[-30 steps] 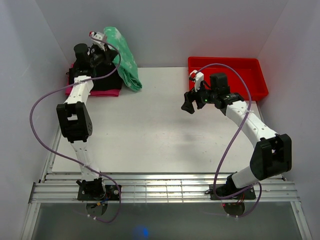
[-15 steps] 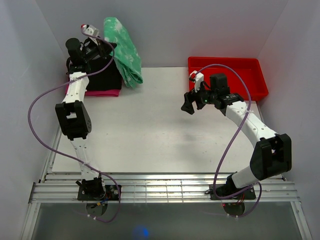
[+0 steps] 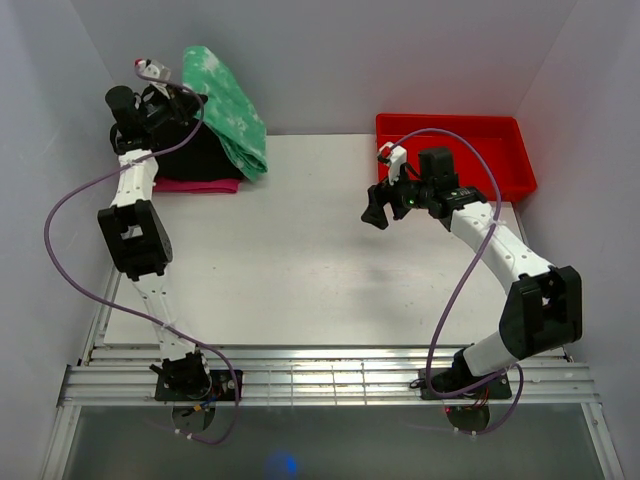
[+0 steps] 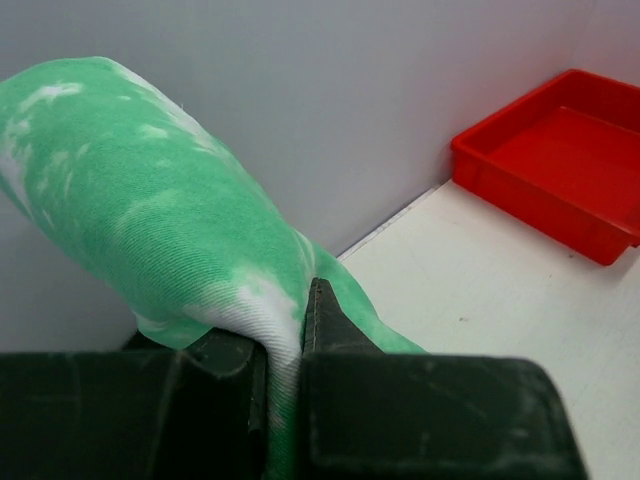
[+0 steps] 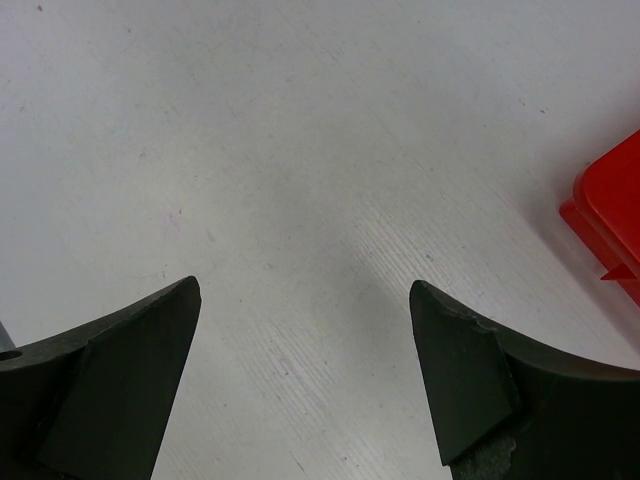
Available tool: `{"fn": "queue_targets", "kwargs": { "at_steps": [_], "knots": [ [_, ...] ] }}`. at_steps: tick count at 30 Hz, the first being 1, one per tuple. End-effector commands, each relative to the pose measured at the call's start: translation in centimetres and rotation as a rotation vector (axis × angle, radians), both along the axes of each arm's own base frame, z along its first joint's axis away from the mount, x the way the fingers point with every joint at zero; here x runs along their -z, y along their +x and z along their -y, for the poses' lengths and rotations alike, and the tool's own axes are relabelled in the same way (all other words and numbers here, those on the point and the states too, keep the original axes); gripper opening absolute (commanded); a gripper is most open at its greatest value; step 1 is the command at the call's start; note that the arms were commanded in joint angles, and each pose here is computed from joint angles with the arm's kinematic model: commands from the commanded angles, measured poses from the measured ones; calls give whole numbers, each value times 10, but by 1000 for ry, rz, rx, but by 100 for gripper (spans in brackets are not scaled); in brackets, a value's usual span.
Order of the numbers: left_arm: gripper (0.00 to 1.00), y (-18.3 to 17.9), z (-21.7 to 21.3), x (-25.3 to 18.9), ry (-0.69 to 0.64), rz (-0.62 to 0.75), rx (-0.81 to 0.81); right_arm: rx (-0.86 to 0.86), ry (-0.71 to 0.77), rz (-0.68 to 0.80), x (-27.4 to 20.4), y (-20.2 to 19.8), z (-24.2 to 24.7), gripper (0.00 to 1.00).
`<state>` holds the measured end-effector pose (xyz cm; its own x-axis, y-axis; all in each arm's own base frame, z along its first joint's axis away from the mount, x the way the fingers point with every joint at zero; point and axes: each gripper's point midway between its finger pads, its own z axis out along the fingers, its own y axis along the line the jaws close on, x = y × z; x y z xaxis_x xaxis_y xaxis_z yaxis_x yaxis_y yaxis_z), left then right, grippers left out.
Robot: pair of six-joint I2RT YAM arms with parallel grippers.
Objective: Fold and stack the trousers
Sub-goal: Neatly place the folded trousers to the corner
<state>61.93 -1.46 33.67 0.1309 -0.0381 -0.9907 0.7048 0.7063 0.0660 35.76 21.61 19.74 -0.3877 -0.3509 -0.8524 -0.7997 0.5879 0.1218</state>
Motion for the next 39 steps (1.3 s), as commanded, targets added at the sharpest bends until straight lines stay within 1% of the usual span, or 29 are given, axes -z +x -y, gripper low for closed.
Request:
{"fn": "queue_targets", "kwargs": {
  "at_steps": [1, 2, 3, 5, 6, 8, 10, 16, 17, 19, 20, 22, 23, 27, 31, 33, 35, 36, 37, 38, 39],
  "knots": [
    [0, -14, -42, -51, 92, 180, -114, -18, 26, 18, -9, 4, -6, 90],
    [0, -13, -49, -45, 95, 163, -135, -19, 25, 12, -7, 4, -6, 90],
    [0, -12, -63, -42, 121, 176, -162, -19, 26, 8, -7, 3, -7, 90],
    [0, -10, -77, -37, 133, 174, -197, -22, 25, 2, -5, 4, -7, 90],
    [0, -7, -91, -32, 134, 166, -237, -21, 26, 1, -5, 4, -7, 90],
    [0, -2, -104, -24, 166, 166, -276, -23, 27, -5, -4, 4, -8, 90],
    [0, 8, -127, -10, 203, 167, -372, -23, 25, -8, -3, 4, -8, 90],
    [0, 31, -180, 42, 299, 104, -587, -27, 15, -21, 3, 4, -8, 90],
    [0, 36, -189, 57, 326, 88, -619, -27, 13, -24, 4, 4, -8, 90],
    [0, 40, -200, 70, 344, 70, -662, -27, 11, -33, 8, 3, -7, 90],
    [0, 43, -209, 84, 361, 46, -700, -28, 9, -36, 10, 4, -8, 90],
    [0, 45, -219, 100, 397, 29, -735, -28, 7, -41, 12, 4, -8, 90],
    [0, 47, -230, 114, 412, 2, -787, -30, 5, -44, 14, 4, -8, 90],
    [0, 46, -250, 152, 462, -64, -869, -30, 3, -50, 16, 4, -8, 90],
    [0, 41, -277, 178, 500, -132, -1001, -33, 3, -53, 17, 3, -8, 90],
    [0, 36, -286, 190, 524, -164, -1046, -32, 3, -50, 16, 3, -8, 90],
    [0, 33, -288, 198, 543, -180, -1058, -31, 3, -47, 15, 3, -8, 90],
    [7, 32, -290, 200, 543, -190, -1067, -32, 5, -44, 13, 3, -8, 90],
    [20, 30, -291, 201, 543, -201, -1078, -32, 6, -47, 13, 3, -8, 90],
    [39, 29, -291, 200, 528, -206, -1086, -33, 6, -45, 12, 3, -8, 90],
    [45, 28, -291, 198, 521, -209, -1090, -32, 6, -43, 12, 3, -8, 90]
  ]
}}
